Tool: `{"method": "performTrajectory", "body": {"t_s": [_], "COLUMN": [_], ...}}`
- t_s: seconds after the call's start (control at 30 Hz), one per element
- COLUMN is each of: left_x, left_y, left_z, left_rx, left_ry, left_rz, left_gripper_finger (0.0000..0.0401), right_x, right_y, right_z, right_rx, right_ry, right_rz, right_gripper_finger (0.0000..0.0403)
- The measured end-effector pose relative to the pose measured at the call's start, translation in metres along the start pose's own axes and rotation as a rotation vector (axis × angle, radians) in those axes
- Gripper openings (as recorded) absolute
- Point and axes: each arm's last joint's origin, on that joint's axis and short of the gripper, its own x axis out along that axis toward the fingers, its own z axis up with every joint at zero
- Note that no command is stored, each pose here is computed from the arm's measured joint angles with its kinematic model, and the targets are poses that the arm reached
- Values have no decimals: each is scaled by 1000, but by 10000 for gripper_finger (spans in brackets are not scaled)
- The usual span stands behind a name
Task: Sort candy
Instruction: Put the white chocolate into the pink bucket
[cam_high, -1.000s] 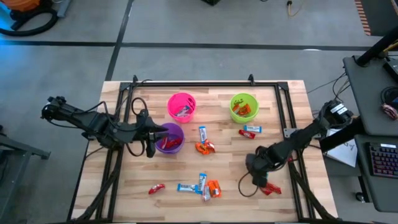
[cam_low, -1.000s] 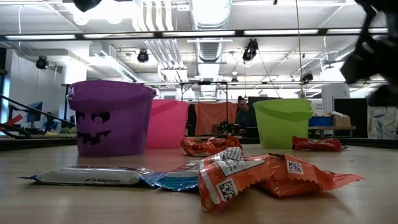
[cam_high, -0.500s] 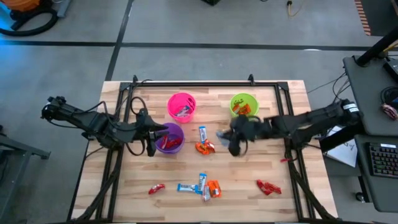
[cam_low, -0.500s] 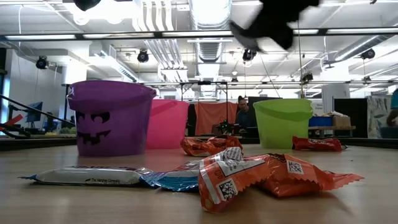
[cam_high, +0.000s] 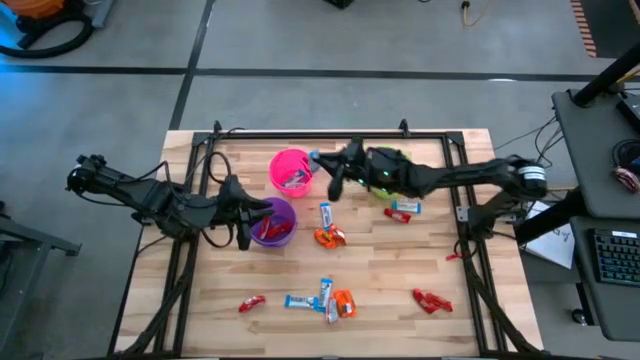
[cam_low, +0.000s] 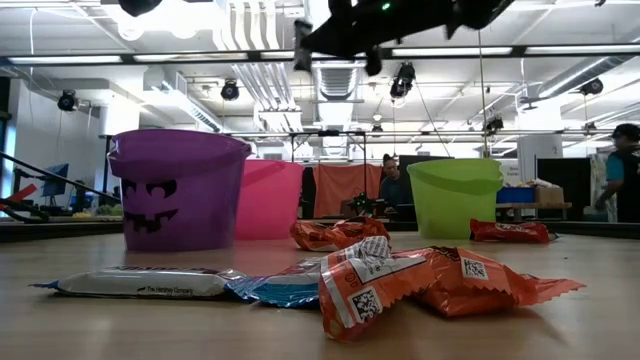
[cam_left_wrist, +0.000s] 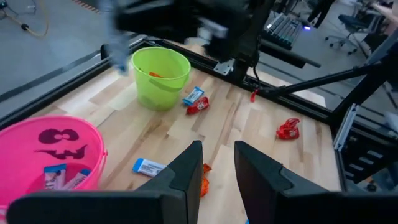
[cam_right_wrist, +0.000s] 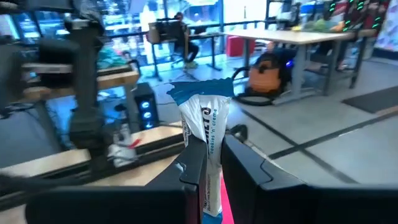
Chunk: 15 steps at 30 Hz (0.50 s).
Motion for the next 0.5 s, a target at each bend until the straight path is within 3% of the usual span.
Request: {"method": "performTrajectory", "body": {"t_s": [0.27,0.5], "left_x": [-1,-2], "left_y": [-2,1], "left_z": [-4,-13], "left_rx": [-80,-171], "left_ry": [96,233], "left_rz": [-105,-118], "left_gripper_finger": [77,77], "right_x": [53,78], "right_y": [-20,-31], "right_z": [-13,-27], "right_rx": [-57,-59], "right_ry": [26,51], "right_rz": [-76,-89], "right_gripper_finger": [38,38]}}
